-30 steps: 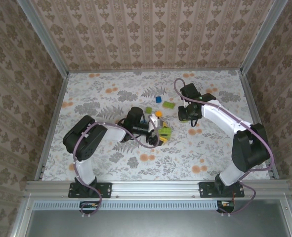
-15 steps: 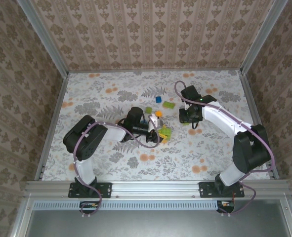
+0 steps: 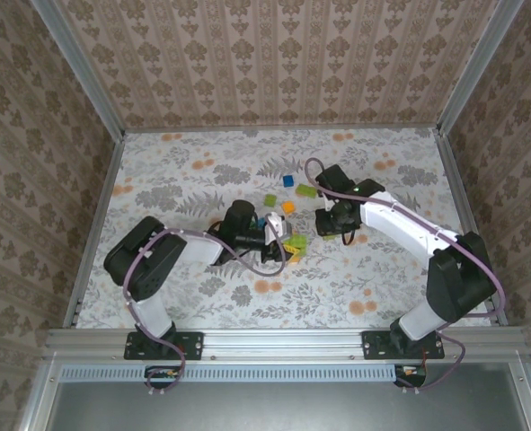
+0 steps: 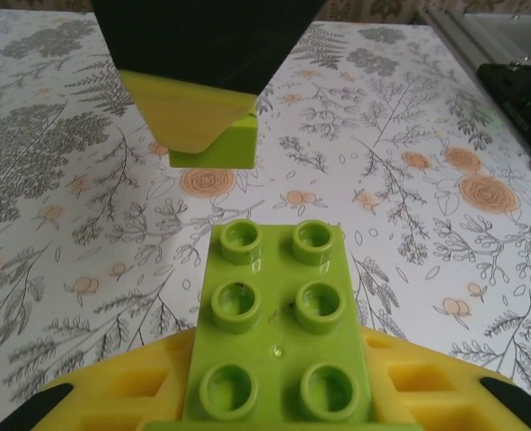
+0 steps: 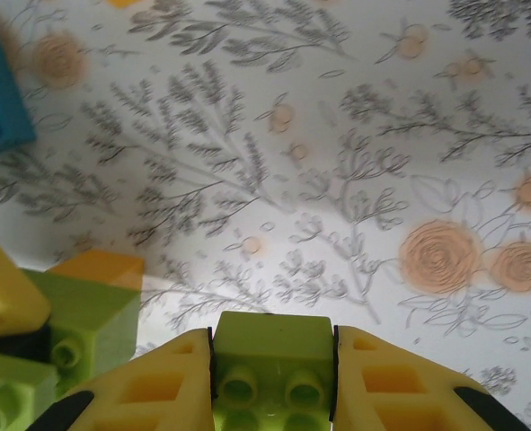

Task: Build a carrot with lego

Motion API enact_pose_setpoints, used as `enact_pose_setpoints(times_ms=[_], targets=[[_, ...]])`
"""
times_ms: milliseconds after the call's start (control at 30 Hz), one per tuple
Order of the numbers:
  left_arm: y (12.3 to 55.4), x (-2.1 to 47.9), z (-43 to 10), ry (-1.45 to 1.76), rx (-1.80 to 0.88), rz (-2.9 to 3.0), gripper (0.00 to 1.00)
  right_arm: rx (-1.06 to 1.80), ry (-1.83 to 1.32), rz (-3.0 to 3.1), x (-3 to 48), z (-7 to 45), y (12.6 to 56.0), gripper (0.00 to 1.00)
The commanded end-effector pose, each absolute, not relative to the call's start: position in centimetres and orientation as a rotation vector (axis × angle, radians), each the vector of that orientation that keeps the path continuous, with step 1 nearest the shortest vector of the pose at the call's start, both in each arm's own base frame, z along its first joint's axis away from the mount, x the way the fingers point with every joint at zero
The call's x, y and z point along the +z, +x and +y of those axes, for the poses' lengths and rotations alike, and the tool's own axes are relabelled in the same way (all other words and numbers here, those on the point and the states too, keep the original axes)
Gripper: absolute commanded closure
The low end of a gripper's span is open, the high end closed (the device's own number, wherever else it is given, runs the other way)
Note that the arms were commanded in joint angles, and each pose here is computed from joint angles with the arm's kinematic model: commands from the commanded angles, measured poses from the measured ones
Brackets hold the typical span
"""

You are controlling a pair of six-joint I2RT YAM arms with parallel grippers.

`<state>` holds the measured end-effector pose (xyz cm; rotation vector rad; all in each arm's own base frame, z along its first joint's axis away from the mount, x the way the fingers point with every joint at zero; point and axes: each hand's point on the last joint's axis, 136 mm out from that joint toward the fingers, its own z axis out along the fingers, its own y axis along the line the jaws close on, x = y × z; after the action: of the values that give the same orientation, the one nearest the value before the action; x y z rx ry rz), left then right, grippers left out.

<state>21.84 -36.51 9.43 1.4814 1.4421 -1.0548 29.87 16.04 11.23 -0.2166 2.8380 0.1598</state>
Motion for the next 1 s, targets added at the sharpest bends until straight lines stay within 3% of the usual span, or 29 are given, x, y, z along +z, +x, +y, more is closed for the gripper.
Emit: enact_pose_setpoints(times_ms=[0,533,967], targets=[[20.8,8.3,-35.4,1.503,-0.971,1.496,0.62,0.176,-0.196,2.859,12.1,16.4,27.9,0.8],[18.9,7.2,-33.6,1.501,-0.945,1.501,0.62,0.265,-0.187,2.863,15.0,21.1,24.5,0.81],[18.7,8.1,-33.5,1.502,-0.973,1.46,0.63,0.221,-0.201,2.876,16.2,22.3,25.4,0.81]])
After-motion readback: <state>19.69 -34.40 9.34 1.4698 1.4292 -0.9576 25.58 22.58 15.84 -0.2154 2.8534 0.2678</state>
